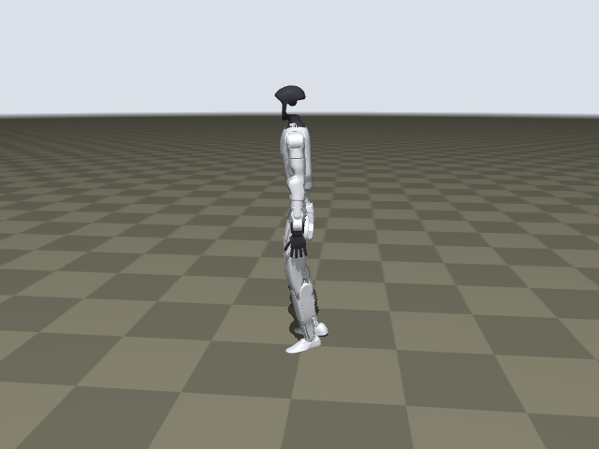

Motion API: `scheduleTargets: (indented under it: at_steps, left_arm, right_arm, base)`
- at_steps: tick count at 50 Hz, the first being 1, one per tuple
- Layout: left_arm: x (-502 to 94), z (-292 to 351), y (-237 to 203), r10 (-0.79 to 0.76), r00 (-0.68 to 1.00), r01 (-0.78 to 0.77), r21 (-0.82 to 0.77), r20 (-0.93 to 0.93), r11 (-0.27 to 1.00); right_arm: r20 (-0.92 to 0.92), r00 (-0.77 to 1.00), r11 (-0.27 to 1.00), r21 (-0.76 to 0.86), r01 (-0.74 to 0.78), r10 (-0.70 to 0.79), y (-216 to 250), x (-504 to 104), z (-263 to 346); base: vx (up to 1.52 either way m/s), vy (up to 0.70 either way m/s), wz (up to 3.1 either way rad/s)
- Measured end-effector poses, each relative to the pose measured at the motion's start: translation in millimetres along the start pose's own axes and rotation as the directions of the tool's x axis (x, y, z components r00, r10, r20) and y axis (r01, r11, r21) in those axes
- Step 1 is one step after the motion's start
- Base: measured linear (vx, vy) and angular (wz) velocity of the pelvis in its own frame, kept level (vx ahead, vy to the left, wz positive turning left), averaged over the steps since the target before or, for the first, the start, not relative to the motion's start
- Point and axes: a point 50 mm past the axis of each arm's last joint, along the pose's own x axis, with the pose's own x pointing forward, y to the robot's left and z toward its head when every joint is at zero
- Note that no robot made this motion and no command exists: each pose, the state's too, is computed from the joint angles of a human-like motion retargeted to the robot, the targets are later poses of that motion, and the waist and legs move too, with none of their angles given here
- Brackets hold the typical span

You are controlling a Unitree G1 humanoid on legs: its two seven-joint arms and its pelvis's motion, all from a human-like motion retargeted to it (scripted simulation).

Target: Upper body actions

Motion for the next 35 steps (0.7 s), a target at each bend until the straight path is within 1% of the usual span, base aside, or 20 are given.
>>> scheduleTargets:
  at_steps: [7, 11, 13, 15, 17, 20, 23, 29, 35]
  left_arm:
    - [1.1, -5.2, -8.3, -0.027, 0.999, 0.028, 0.031, -0.019, 0.999]
    - [1.1, -22.2, -14.4, -0.044, 0.996, 0.049, 0.065, -0.074, 0.997]
    - [1.1, -32.3, -17.6, -0.009, 0.996, 0.014, 0.052, -0.088, 0.999]
    - [0.1, -44.2, -17.8, 0.014, 0.995, -0.013, 0.01, -0.098, 1.0]
    - [-1.6, -58.0, -20.6, -0.002, 0.991, -0.001, -0.019, -0.137, 1.0]
    - [-4.2, -72.0, -22.2, -0.013, 0.979, 0.009, -0.021, -0.203, 1.0]
    - [-5.4, -75.9, -21.3, 0.012, 0.974, -0.016, -0.018, -0.227, 1.0]
    - [-3.6, -72.5, -28.7, -0.037, 0.979, 0.027, -0.057, -0.199, 0.998]
    - [-0.4, -52.7, -22.0, -0.022, 0.993, 0.013, -0.076, -0.12, 0.997]
  right_arm:
    - [-0.05, 0.999, 0.999, -0.032, -0.013, 0.011, 4.0, -0.6, -11.7]
    - [-0.088, 0.995, 0.998, 0.022, -0.051, 0.052, 11.4, -1.2, -19.1]
    - [-0.084, 0.995, 0.997, 0.049, -0.053, 0.057, 12.0, -1.1, -18.4]
    - [-0.069, 0.996, 0.998, 0.042, -0.056, 0.059, 11.0, -0.7, -14.2]
    - [-0.061, 0.996, 0.998, 0.016, -0.057, 0.058, 11.1, -0.3, -9.7]
    - [-0.046, 0.997, 0.998, 0.022, -0.055, 0.056, 12.1, 0.2, -4.1]
    - [-0.03, 0.996, 0.996, 0.053, -0.078, 0.08, 13.2, 0.3, -1.7]
    - [-0.05, 0.996, 0.997, 0.005, -0.072, 0.072, 12.6, 0.0, -6.4]
    - [-0.081, 0.991, 0.994, 0.0, -0.105, 0.105, 18.5, -0.5, -10.0]
  base:
    - [0.07, -0.13, 1.11]
    - [0.11, -0.08, 0.43]
    - [0.0, -0.09, 0.29]
    - [0.02, -0.09, 0.89]
    - [0.04, -0.07, 1.04]
    - [-0.03, -0.06, 0.75]
    - [-0.03, -0.1, 0.53]
    - [0.04, -0.01, 0.39]
    - [-0.03, -0.05, 0.12]
